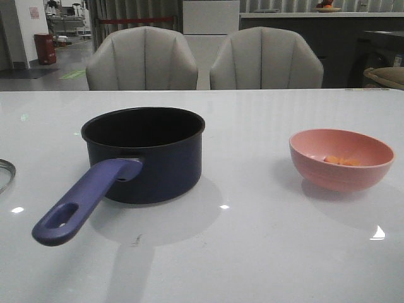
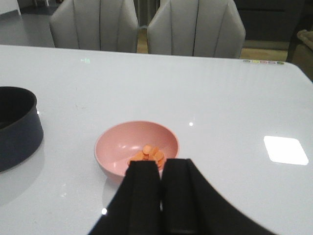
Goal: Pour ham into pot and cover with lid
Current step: 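Reach the right gripper to the pink bowl rim and grasp it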
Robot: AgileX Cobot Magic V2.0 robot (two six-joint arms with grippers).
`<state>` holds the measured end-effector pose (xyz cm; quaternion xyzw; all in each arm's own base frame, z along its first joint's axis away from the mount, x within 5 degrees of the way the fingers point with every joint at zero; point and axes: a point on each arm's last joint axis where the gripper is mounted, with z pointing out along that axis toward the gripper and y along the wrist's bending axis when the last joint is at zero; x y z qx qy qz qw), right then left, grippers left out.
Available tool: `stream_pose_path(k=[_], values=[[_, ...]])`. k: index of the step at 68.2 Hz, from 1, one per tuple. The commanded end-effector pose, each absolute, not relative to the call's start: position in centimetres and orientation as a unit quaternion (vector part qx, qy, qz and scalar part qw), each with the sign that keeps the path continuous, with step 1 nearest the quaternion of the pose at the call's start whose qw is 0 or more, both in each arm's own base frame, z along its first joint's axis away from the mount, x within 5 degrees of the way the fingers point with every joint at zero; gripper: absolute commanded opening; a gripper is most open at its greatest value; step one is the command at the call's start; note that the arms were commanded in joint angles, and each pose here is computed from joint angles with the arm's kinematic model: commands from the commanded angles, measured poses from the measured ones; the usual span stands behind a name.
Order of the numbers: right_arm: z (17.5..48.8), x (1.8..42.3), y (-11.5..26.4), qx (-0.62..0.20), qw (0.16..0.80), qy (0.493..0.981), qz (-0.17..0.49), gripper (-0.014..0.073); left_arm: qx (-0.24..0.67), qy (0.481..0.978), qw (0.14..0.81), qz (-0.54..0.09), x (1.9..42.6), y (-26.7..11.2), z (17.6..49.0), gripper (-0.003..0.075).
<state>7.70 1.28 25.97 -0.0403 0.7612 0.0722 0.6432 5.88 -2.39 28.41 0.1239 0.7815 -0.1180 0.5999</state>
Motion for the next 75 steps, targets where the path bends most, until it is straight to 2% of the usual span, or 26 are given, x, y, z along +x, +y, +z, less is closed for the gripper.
stream_pose_path(k=[1,15,26,33,42,54,75], values=[[27.8,8.7,1.4,-0.032,0.677,0.731,0.08,0.0148,0.112,0.751,0.639,-0.122,6.0,-2.3,30.0,0.0552],[28.8,11.6,2.0,-0.025,0.612,0.786,0.085,0.0182,0.112,0.751,0.639,-0.122,6.0,-2.3,30.0,0.0553],[30.2,16.1,2.9,-0.017,0.525,0.846,0.092,0.0396,0.112,0.751,0.639,-0.122,6.0,-2.3,30.0,0.0553],[30.2,19.2,3.4,-0.016,0.485,0.87,0.09,0.0463,0.113,0.755,0.634,-0.122,6.0,-2.3,29.8,0.0553],[30.7,23.3,3.6,-0.006,0.451,0.889,0.083,0.0468,0.114,0.758,0.631,-0.122,6.0,-2.3,29.8,0.0553],[29.3,28.3,2.0,0.032,0.384,0.921,0.065,0.0468,0.114,0.758,0.631,-0.122,6.0,-2.3,29.8,0.0553],[23.8,35.0,1.9,0.035,0.285,0.956,0.059,0.0466,0.114,0.758,0.631,-0.122,6.0,-2.3,29.8,0.0553]])
